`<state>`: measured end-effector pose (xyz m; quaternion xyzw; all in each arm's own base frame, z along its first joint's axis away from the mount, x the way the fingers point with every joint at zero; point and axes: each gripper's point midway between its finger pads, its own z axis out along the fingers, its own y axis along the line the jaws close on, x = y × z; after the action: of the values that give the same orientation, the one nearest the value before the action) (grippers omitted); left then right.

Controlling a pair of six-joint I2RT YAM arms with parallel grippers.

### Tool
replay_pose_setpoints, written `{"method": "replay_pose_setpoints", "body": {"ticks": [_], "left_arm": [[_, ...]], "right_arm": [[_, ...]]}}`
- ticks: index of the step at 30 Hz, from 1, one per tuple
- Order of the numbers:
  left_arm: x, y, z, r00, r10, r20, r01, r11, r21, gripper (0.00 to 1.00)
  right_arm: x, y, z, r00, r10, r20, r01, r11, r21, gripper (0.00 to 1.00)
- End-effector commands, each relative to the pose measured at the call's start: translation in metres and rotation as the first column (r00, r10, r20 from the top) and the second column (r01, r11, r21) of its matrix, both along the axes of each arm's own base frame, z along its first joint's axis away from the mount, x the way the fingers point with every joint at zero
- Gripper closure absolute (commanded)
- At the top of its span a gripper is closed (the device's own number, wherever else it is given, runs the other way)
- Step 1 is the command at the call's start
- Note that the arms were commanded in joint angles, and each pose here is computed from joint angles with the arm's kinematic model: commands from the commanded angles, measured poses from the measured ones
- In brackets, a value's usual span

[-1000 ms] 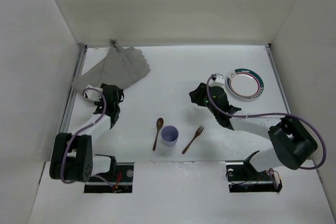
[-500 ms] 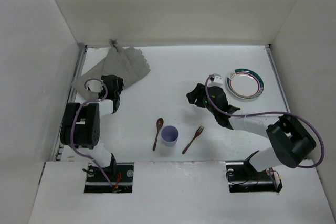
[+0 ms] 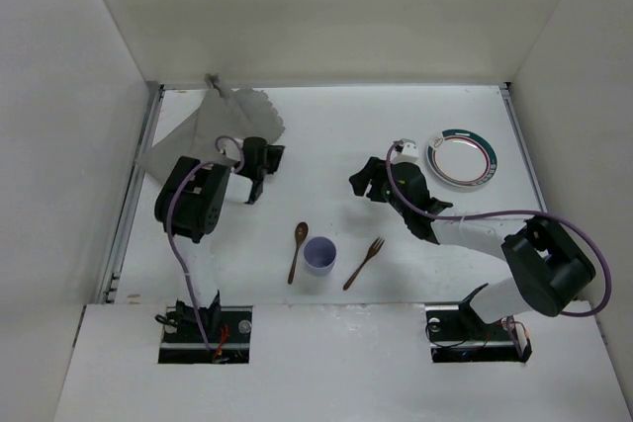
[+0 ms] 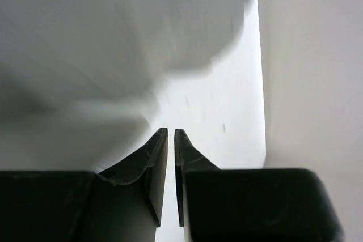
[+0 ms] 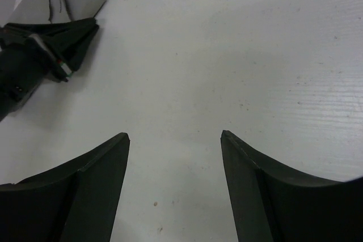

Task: Set the dinner table for one person

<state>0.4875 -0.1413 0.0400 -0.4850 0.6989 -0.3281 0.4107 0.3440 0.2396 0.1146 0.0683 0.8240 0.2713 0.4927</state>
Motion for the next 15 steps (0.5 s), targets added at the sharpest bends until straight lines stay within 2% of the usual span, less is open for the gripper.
{"method": "replay_pose_setpoints", "body": {"ticks": [1,4,6,7,12,15], "left_arm": [[0.000,-0.075,0.028,0.982,-0.159,0.103,0.168,0.982,-0.082,0.93],[-0.005,-0.095,0.035,0.975,-0.191,0.115,0.202,0.975,-0.092,0.93],[-0.012,-0.089,0.047,0.973,-0.182,0.142,0.192,0.980,-0.055,0.90],[-0.016,-0.079,0.058,0.974,-0.158,0.164,0.164,0.986,-0.021,0.87],[-0.043,-0.006,0.091,0.971,0.045,0.233,-0.083,0.985,0.154,0.53],[-0.058,0.031,0.079,0.966,0.162,0.201,-0.202,0.960,0.196,0.44]], "right_arm": [[0.011,0.009,0.027,0.997,0.012,0.072,-0.014,0.999,0.029,0.27],[0.013,0.008,0.026,0.997,0.008,0.071,-0.010,1.000,0.024,0.27],[0.011,0.009,0.027,0.997,0.011,0.071,-0.013,1.000,0.024,0.27],[0.011,0.009,0.028,0.997,0.012,0.073,-0.014,1.000,0.024,0.27],[0.012,0.011,0.027,0.997,0.020,0.072,-0.022,1.000,0.021,0.26],[0.011,0.016,0.028,0.997,0.035,0.072,-0.037,0.999,0.024,0.25]]}}
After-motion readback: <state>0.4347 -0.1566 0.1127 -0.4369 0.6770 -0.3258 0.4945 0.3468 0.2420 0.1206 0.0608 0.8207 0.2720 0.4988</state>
